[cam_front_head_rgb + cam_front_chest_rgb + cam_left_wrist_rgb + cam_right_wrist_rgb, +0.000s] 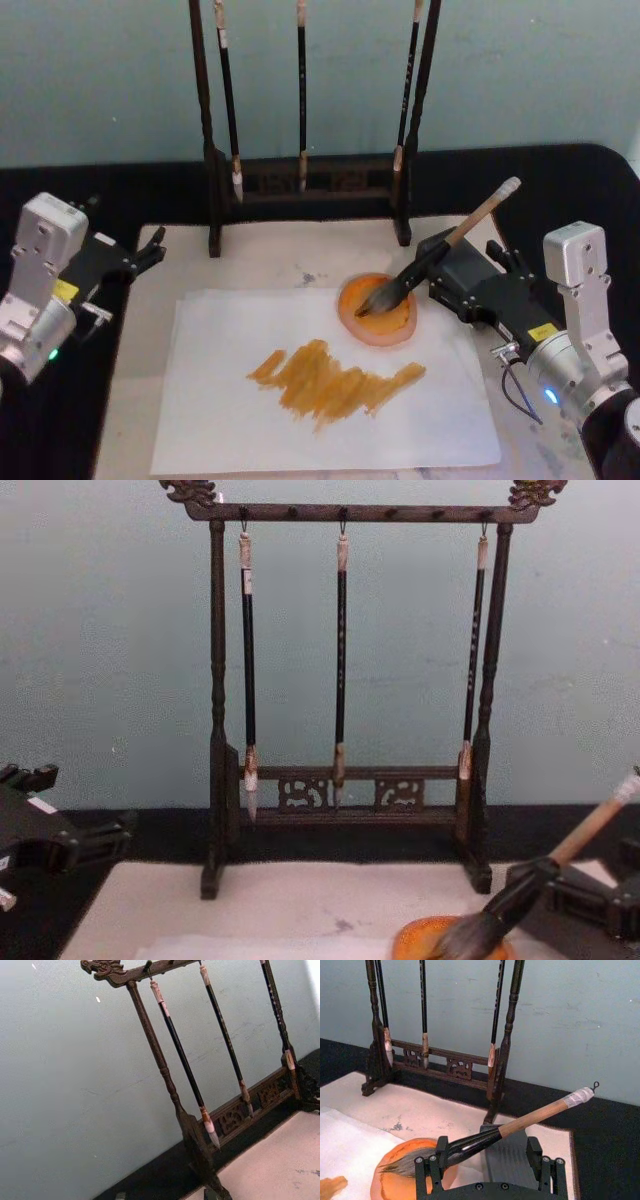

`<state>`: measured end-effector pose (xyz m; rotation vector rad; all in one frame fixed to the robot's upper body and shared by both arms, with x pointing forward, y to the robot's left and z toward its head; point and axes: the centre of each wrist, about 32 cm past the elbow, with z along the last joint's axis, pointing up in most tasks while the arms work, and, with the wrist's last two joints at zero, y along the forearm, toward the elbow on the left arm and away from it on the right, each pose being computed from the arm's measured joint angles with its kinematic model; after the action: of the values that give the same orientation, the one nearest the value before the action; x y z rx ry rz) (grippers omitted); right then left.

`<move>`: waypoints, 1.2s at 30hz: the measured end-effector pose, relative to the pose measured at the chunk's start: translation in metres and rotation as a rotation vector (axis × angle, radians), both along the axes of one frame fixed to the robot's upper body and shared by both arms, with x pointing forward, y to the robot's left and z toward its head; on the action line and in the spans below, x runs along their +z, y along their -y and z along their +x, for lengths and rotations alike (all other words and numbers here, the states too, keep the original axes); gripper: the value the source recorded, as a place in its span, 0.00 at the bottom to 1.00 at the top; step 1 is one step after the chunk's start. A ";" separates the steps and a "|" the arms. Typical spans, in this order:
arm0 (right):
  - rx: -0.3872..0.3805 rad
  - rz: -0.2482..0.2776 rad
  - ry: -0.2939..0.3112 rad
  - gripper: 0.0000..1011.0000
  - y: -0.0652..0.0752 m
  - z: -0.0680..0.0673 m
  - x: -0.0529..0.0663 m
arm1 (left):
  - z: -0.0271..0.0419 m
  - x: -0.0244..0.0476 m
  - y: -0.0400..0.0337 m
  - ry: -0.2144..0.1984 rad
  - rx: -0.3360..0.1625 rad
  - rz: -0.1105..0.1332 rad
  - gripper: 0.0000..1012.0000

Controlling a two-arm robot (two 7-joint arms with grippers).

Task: Pick up the brush from the inkstone, write on the paper, then place the brush back to its original position.

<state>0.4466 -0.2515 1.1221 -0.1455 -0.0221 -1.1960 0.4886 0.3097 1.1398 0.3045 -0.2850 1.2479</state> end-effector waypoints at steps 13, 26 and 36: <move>0.000 0.000 0.000 0.99 0.000 0.000 0.000 | 0.0000 0.0000 0.0000 0.000 0.000 0.000 1.00; 0.000 0.000 0.000 0.99 0.000 0.000 0.000 | 0.0000 0.0000 0.0000 0.000 0.000 0.000 1.00; 0.000 0.000 0.000 0.99 0.000 0.000 0.000 | 0.0000 0.0000 0.0000 0.000 0.000 0.000 1.00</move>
<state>0.4467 -0.2515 1.1221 -0.1455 -0.0221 -1.1961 0.4886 0.3097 1.1398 0.3045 -0.2850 1.2479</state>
